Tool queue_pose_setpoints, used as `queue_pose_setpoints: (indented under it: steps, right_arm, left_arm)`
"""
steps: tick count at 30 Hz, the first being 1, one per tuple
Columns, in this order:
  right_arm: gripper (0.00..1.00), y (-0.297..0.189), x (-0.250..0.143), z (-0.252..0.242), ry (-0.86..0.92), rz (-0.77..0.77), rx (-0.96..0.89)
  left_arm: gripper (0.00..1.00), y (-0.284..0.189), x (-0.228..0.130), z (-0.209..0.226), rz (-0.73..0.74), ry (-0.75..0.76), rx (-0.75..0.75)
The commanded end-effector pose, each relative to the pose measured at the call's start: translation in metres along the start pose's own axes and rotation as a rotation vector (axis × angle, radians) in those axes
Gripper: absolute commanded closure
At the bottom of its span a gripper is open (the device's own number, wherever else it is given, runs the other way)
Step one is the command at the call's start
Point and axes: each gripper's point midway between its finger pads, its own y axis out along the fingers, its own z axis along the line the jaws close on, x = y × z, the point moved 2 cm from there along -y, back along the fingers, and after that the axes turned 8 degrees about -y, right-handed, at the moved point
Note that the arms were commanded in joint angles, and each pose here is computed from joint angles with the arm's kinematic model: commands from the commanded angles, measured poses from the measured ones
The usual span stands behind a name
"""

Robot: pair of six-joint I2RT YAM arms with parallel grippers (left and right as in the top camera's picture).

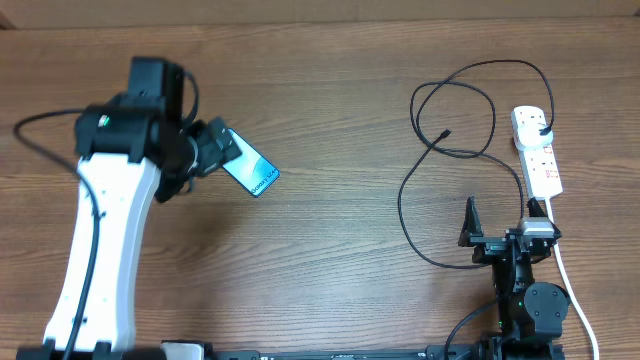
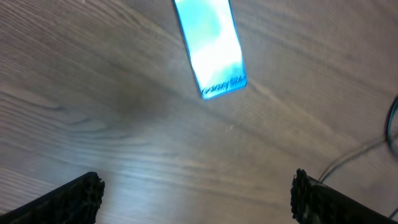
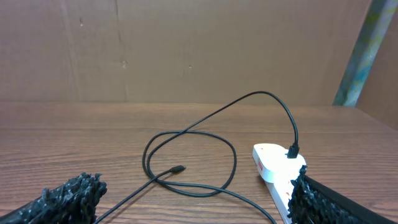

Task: Plug charger to phone and switch on socket
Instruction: 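Move the left gripper over the phone and lower onto it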

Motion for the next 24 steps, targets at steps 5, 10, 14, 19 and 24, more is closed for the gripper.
queue_pose_setpoints:
  steps: [5, 10, 14, 19, 24]
  right_arm:
    - [0.0, 0.0, -0.002, 0.0, 0.006, -0.004, -0.003]
    - [0.0, 0.0, -0.002, 0.0, 0.006, -0.004, -0.003]
    - [0.0, 0.0, -0.002, 0.0, 0.006, -0.004, -0.003]
    - [0.0, 0.0, -0.002, 0.0, 0.006, -0.004, -0.003]
    - [0.0, 0.0, -0.002, 0.0, 0.006, -0.004, -0.003]
  left_arm:
    - [0.0, 0.033, 0.03, -0.036, 0.043, -0.166, 0.041]
    - [0.0, 0.079, 0.035, -0.045, 0.119, -0.196, 0.099]
    - [0.0, 0.112, 0.032, -0.046, 0.181, -0.202, 0.139]
    - [0.0, 0.137, 0.034, -0.045, 0.201, -0.205, 0.167]
    - [0.0, 0.159, 0.037, -0.045, 0.209, -0.211, 0.183]
